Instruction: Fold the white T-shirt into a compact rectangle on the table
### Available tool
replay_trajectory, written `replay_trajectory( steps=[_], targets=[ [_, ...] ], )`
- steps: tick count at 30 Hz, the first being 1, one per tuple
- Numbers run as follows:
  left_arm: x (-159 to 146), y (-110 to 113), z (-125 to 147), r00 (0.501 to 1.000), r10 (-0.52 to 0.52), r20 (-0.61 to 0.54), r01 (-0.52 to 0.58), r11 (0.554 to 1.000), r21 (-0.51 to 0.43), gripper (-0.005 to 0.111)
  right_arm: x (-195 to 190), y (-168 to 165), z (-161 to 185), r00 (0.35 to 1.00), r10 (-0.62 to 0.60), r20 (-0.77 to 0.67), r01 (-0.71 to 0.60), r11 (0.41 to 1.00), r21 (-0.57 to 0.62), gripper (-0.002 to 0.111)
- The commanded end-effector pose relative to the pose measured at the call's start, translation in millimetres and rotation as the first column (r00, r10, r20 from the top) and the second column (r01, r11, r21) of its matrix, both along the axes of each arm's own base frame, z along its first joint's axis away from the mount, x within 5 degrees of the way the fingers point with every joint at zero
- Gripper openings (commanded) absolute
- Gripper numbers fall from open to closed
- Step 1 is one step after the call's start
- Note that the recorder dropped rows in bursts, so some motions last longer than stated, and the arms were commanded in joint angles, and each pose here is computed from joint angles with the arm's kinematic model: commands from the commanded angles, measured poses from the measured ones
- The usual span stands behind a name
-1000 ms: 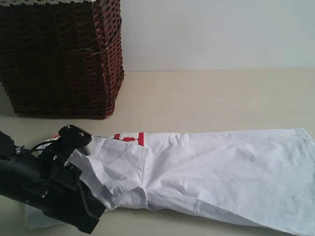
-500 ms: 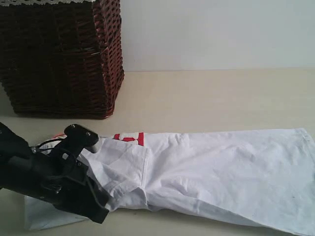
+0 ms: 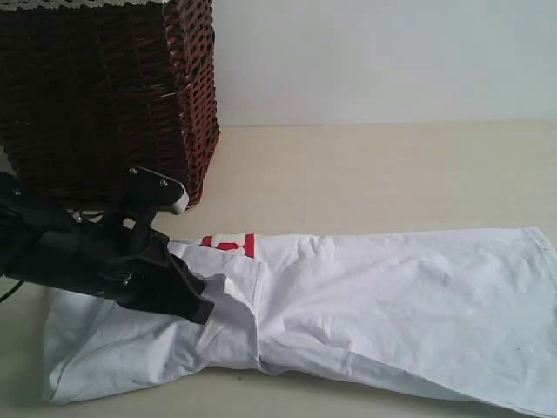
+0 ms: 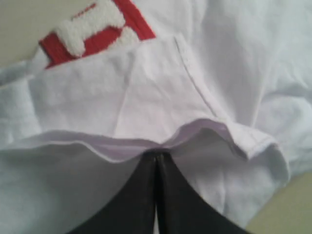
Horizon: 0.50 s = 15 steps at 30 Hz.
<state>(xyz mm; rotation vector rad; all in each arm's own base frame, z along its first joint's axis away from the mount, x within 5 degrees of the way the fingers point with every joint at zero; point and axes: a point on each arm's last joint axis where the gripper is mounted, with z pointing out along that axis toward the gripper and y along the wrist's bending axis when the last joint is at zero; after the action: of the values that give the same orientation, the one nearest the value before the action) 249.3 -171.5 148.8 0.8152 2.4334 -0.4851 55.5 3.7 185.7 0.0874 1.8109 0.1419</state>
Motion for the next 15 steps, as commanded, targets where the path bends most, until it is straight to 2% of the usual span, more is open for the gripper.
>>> replay_trajectory(
  steps=[1,6,12,15],
  targets=[
    [8,-6,3,1.000,0.013,0.015,-0.013,1.000,-0.017,0.000,0,0,-1,1.000,-0.004,-0.002,0.004,1.000,-0.009,0.000],
    [9,-7,0,1.000,0.021,-0.001,-0.021,1.000,-0.021,0.000,0,0,-1,1.000,-0.004,-0.002,0.004,1.000,-0.009,0.000],
    [6,-15,3,0.995,0.057,-0.083,-0.067,0.991,-0.119,0.000,0,0,-1,1.000,-0.004,-0.002,0.004,1.000,-0.009,0.000],
    [6,-22,-5,0.994,0.038,-0.102,-0.051,0.991,-0.125,0.000,0,0,-1,1.000,-0.004,-0.002,0.004,1.000,-0.009,0.000]
  ],
)
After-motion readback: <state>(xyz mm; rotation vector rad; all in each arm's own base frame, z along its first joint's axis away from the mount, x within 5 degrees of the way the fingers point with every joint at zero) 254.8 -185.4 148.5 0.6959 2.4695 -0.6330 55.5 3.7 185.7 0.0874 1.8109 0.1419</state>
